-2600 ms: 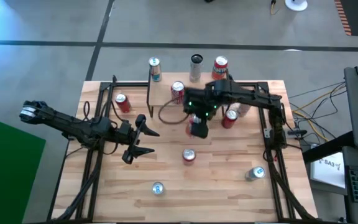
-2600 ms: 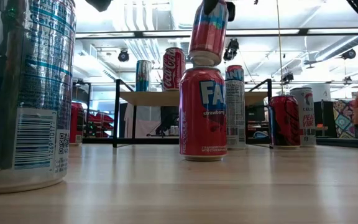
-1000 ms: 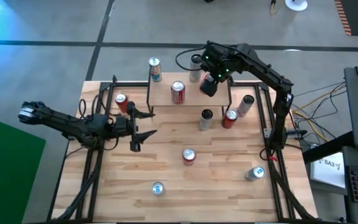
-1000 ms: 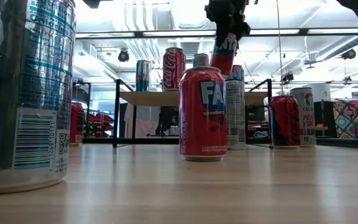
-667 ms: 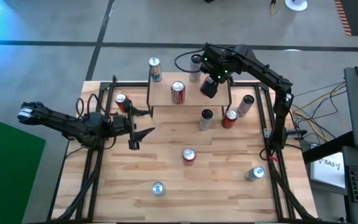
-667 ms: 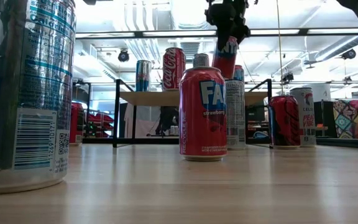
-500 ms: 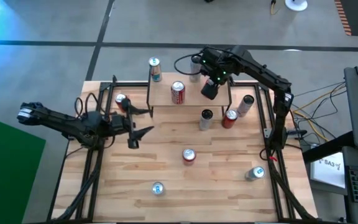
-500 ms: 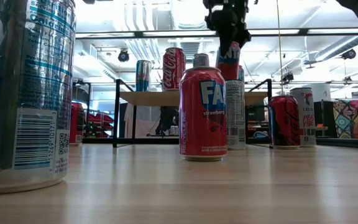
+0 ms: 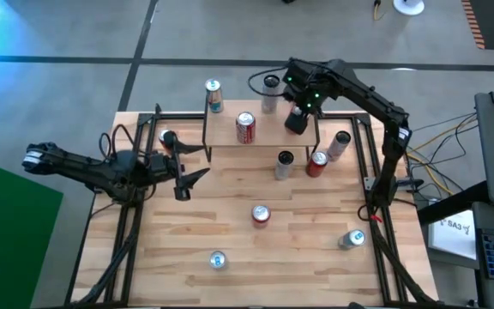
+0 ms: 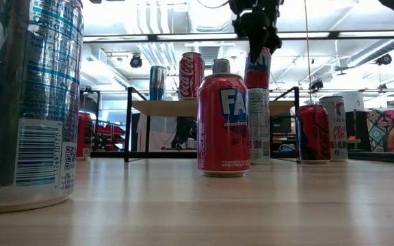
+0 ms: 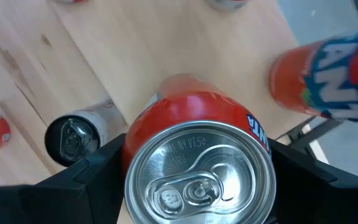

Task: Place canned beverage on shelf
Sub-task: Put the bottom red soda can on the shelf

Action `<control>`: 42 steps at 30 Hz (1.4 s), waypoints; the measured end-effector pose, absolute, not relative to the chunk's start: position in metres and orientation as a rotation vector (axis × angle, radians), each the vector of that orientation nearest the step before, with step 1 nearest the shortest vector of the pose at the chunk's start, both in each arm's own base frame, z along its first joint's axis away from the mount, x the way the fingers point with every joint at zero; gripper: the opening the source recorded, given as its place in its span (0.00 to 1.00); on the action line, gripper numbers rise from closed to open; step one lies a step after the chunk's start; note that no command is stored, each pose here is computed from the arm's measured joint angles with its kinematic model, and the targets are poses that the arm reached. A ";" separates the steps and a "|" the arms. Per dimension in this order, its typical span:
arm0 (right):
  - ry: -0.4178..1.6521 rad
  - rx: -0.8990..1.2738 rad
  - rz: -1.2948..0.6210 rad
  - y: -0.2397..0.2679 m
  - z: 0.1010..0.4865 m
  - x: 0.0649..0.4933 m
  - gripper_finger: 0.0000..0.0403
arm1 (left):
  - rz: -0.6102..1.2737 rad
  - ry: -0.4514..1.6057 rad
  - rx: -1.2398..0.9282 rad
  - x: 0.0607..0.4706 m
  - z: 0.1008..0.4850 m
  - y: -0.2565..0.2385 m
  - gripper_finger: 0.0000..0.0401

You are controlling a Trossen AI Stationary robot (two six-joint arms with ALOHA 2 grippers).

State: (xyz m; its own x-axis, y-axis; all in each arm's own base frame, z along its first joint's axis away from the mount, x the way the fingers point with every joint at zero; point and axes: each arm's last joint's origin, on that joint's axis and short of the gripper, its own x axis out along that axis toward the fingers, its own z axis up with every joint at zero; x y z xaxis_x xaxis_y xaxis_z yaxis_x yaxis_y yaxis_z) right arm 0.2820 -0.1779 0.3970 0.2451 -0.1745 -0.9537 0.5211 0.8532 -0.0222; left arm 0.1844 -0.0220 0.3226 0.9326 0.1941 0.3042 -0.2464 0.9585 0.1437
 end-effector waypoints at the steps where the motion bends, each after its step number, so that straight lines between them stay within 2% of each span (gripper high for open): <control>1: 1.228 0.335 -0.494 -0.178 0.400 0.279 0.72 | 0.227 -0.294 0.181 0.185 0.324 -0.022 0.68; 11: 1.075 0.459 -0.394 -0.163 0.428 0.270 0.72 | 0.229 -0.297 0.188 0.188 0.329 -0.022 0.68; 22: 0.930 0.485 -0.318 -0.147 0.460 0.267 0.72 | 0.229 -0.294 0.189 0.188 0.328 -0.022 0.68; 34: 0.943 0.513 -0.345 -0.144 0.457 0.270 0.72 | 0.228 -0.290 0.187 0.188 0.328 -0.023 0.68; 42: 1.070 0.440 -0.522 -0.154 0.432 0.276 0.72 | 0.226 -0.280 0.188 0.189 0.327 -0.023 0.68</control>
